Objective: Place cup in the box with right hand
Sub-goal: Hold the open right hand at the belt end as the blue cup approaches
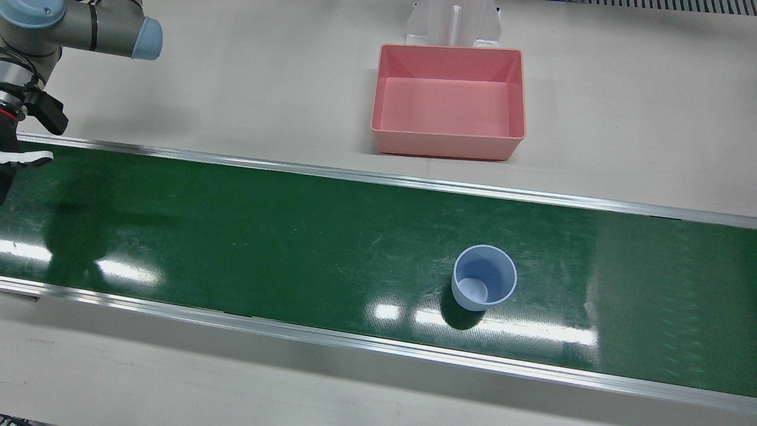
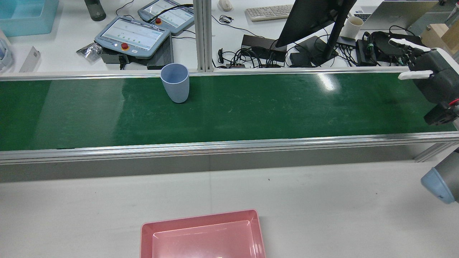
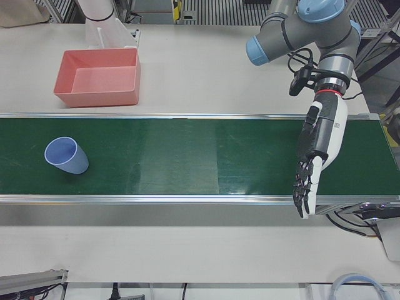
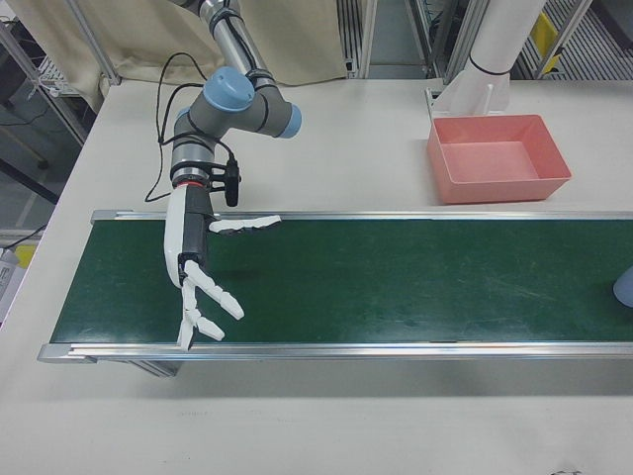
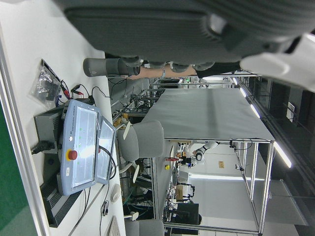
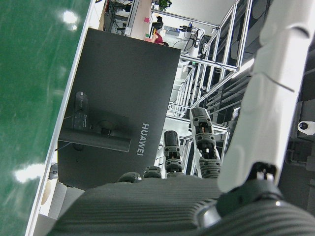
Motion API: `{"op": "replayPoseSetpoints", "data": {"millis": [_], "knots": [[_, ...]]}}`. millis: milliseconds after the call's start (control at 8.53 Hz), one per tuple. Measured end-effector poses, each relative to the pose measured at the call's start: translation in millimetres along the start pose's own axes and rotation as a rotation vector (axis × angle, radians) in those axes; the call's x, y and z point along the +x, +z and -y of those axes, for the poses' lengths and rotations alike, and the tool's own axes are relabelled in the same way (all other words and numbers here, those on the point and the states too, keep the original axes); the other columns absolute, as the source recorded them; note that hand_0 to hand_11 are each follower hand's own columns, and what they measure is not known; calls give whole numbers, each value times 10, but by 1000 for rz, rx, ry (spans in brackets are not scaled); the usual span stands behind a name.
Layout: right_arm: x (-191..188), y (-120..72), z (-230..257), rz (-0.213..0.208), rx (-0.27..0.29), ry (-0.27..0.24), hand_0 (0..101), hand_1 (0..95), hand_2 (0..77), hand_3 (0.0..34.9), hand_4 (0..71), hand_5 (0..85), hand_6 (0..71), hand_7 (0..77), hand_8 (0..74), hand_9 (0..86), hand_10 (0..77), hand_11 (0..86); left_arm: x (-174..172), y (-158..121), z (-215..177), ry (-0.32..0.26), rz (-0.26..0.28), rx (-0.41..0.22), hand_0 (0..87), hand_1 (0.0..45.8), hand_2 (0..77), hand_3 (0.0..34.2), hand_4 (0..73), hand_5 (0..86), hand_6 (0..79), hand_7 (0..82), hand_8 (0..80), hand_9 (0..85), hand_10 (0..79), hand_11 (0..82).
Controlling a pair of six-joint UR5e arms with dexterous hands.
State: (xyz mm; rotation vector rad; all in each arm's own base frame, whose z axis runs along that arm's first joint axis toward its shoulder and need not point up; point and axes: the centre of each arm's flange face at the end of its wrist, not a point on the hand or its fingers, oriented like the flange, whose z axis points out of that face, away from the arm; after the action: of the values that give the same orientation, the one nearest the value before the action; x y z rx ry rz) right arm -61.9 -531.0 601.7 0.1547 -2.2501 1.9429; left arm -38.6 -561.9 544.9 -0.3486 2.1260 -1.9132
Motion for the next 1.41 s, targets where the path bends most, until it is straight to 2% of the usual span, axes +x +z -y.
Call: {"op": "replayPoseSetpoints", "data": {"millis": [117, 234, 352, 469, 586, 703, 938, 1055, 1172, 1290, 1407], "knots": [[9, 0, -4, -2, 0, 6, 566, 131, 11, 0, 136, 44, 71, 284, 5, 38, 0, 5, 0, 0, 1, 0, 0, 0, 0, 5, 16, 0, 11, 0, 0, 0, 0, 0, 0, 0], [17, -1, -6, -3, 0, 10, 547, 202, 22, 0, 136, 44, 71, 284, 5, 38, 0, 5, 0, 0, 1, 0, 0, 0, 0, 5, 16, 0, 11, 0, 0, 0, 0, 0, 0, 0], [26, -2, -8, -5, -1, 12, 538, 207, 104, 0, 136, 44, 71, 295, 5, 38, 0, 5, 0, 0, 1, 0, 0, 0, 0, 5, 16, 0, 11, 0, 0, 0, 0, 0, 0, 0], [34, -2, -10, -6, -2, 14, 576, 93, 71, 0, 136, 44, 71, 289, 5, 44, 0, 5, 0, 0, 1, 0, 0, 0, 0, 5, 16, 0, 11, 0, 0, 0, 0, 0, 0, 0], [37, -2, -11, -7, -2, 14, 560, 185, 16, 0, 136, 44, 65, 295, 5, 38, 0, 5, 0, 0, 1, 0, 0, 0, 0, 5, 16, 0, 11, 0, 0, 0, 0, 0, 0, 0], [42, -2, -12, -8, -2, 14, 560, 125, 11, 0, 136, 44, 71, 295, 5, 38, 0, 5, 0, 0, 1, 0, 0, 0, 0, 5, 16, 0, 11, 0, 0, 0, 0, 0, 0, 0], [54, -3, -15, -10, -2, 14, 554, 180, 27, 0, 136, 49, 71, 305, 5, 44, 0, 5, 0, 0, 1, 0, 0, 0, 0, 5, 16, 0, 11, 5, 0, 0, 0, 0, 0, 0], [59, -4, -15, -10, -2, 14, 559, 109, 27, 0, 136, 49, 71, 305, 5, 44, 0, 5, 0, 0, 1, 0, 0, 0, 0, 5, 16, 0, 11, 0, 0, 0, 0, 0, 0, 0], [67, -5, -16, -11, -2, 13, 560, 175, 16, 0, 136, 49, 65, 305, 5, 44, 0, 5, 0, 0, 1, 0, 0, 0, 0, 5, 16, 0, 11, 5, 0, 0, 0, 0, 0, 0], [79, -6, -17, -14, -2, 14, 552, 153, 55, 0, 136, 49, 71, 316, 5, 44, 0, 5, 0, 0, 1, 0, 0, 0, 0, 5, 16, 0, 11, 0, 0, 0, 0, 0, 0, 0], [95, -7, -18, -16, -3, 14, 552, 153, 55, 0, 136, 49, 71, 316, 5, 44, 0, 5, 0, 0, 1, 0, 0, 0, 0, 5, 16, 0, 11, 0, 0, 0, 0, 0, 0, 0]]}}
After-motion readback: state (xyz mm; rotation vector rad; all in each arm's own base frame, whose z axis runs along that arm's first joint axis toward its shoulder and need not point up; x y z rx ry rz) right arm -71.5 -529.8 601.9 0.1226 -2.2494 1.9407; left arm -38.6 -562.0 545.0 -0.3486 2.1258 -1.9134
